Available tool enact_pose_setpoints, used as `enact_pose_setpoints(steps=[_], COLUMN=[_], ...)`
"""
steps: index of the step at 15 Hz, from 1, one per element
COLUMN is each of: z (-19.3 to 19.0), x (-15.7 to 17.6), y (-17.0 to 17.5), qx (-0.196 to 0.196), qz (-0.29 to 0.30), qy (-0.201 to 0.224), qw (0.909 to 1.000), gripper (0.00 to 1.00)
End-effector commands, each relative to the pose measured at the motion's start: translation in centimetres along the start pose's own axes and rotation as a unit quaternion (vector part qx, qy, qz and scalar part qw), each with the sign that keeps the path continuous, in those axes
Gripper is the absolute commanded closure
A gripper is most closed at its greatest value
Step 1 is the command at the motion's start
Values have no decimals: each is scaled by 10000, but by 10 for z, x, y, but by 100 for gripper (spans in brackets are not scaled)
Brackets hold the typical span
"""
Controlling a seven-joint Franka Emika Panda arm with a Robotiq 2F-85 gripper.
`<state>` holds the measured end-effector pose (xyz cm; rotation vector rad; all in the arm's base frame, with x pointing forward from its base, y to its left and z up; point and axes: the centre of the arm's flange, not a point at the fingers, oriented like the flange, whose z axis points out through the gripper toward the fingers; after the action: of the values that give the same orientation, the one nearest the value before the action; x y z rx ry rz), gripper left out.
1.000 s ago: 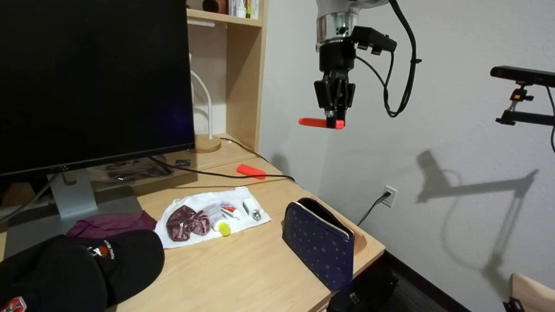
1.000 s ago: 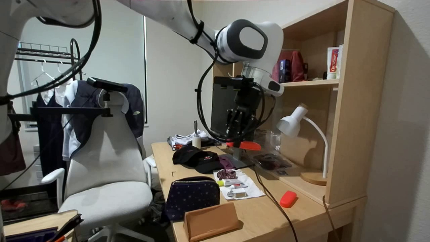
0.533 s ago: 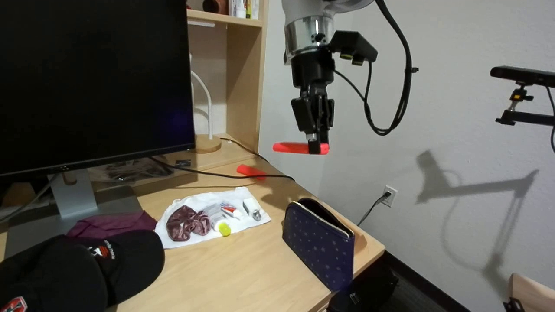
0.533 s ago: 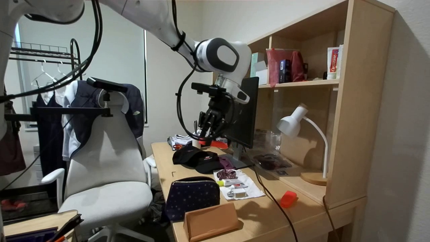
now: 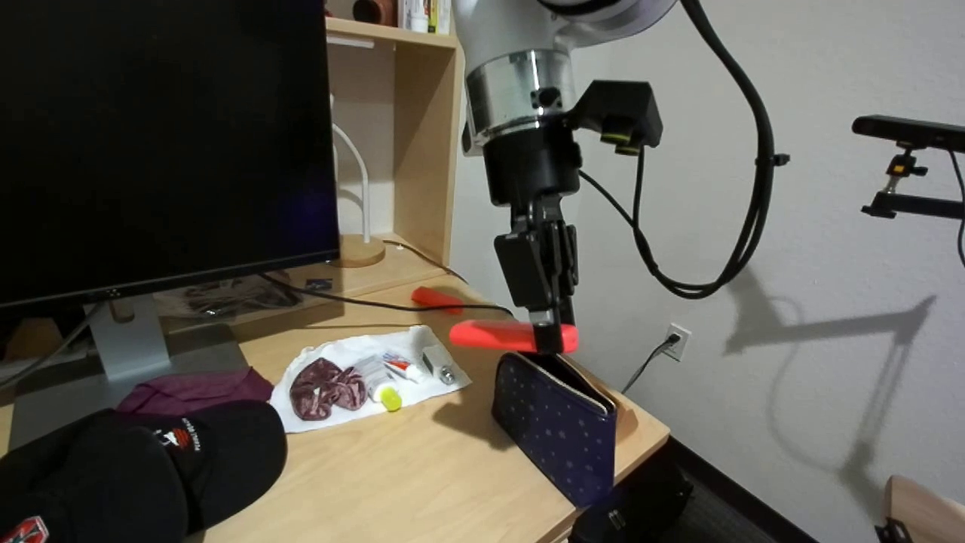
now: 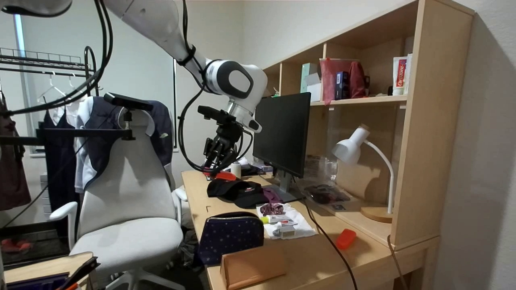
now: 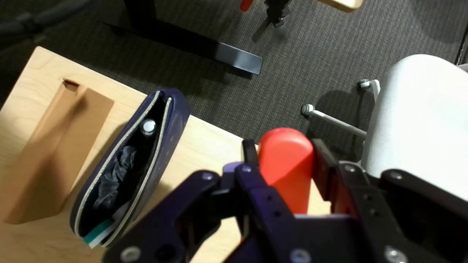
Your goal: Move the orange blocks to the front edge of the desk
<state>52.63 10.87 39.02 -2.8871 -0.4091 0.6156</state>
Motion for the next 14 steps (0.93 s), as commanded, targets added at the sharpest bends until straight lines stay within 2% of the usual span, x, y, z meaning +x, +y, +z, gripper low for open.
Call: enact_pose_setpoints(steps=[1, 2, 3, 4, 9, 14], z=[0, 0, 0, 11, 73, 127], x=[1, 1, 7, 17, 32, 29], y=[2, 5, 6, 2, -23, -38], qx=[6, 15, 42, -57, -60, -247], qz=[15, 41, 196, 410, 999, 1692], qy=[3, 2, -72, -132, -280, 37], qw=[10000, 10000, 9998, 9991, 9946, 9853], gripper=[61, 61, 84, 84, 84, 84])
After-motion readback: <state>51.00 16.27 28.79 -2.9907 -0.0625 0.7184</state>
